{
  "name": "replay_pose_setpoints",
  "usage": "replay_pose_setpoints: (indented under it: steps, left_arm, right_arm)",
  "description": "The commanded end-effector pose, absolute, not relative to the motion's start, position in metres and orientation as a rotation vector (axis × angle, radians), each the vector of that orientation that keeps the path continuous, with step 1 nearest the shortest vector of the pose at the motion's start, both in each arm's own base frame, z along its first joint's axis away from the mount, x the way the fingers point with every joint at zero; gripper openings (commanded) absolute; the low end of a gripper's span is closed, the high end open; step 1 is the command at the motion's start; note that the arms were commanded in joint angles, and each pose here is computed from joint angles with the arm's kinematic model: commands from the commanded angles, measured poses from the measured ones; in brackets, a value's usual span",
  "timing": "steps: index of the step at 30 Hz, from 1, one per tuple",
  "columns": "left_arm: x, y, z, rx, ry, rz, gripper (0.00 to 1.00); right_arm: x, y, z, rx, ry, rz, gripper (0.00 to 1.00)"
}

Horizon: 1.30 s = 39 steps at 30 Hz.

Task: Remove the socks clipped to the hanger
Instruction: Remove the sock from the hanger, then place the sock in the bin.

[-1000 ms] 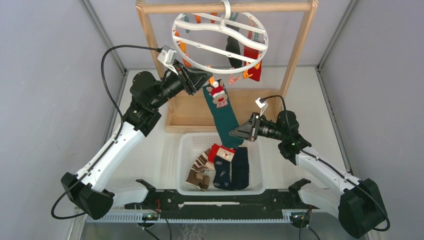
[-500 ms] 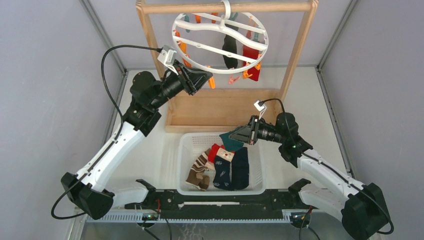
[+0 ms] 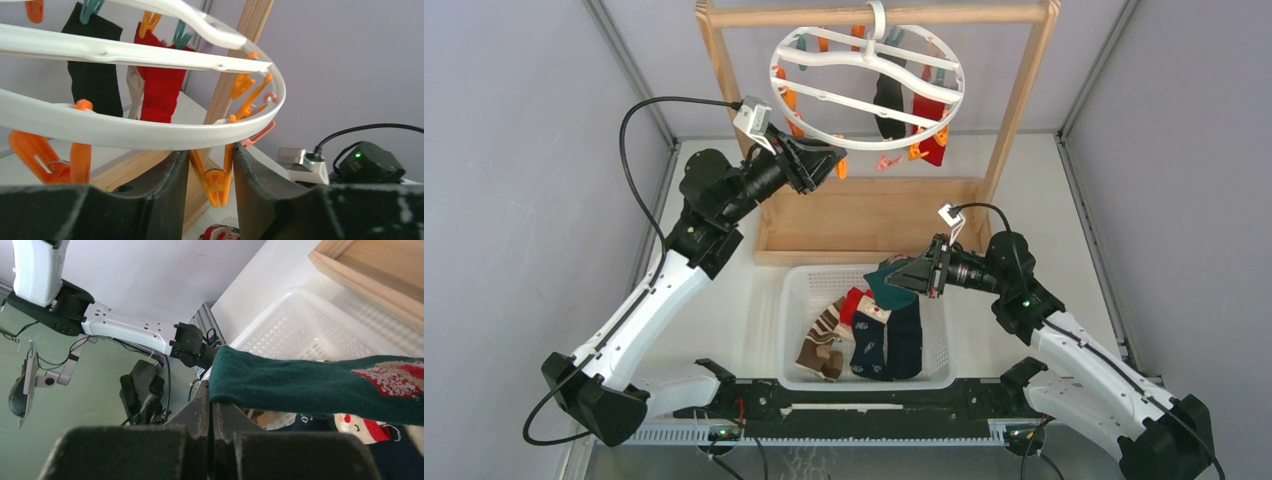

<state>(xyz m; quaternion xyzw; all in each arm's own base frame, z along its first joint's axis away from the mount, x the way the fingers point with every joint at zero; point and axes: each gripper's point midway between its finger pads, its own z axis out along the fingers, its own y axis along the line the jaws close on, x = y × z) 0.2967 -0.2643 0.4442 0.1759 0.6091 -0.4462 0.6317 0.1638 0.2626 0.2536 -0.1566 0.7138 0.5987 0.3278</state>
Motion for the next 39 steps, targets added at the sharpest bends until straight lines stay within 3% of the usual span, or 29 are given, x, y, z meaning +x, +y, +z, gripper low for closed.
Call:
replay_pose_setpoints:
  steps: [1, 10, 12, 15, 39]
  left_arm:
    - [0.298, -0.258, 0.438, 0.391, 1.384, -0.986, 0.47]
    - [0.294, -0.25, 0.425, 0.372, 1.392, -0.962, 0.78]
    - [0.293, -0.249, 0.421, 0.37, 1.399, -0.959, 0.93]
    - [0.29, -0.247, 0.413, 0.369, 1.412, -0.96, 0.98]
    - [0.247, -0.22, 0.36, 0.324, 1.485, -0.969, 1.0]
  right_arm:
    - [0.153, 0.264, 0.285, -0.488, 1.779, 1.557, 0.0]
    - [0.129, 0.266, 0.29, -0.556, 1.776, 1.555, 0.0]
    - [0.125, 0.267, 0.286, -0.564, 1.794, 1.542, 0.0]
    - [0.121, 0.267, 0.275, -0.572, 1.84, 1.507, 0.0]
    - [0.131, 0.268, 0.165, -0.512, 2.118, 1.275, 0.0]
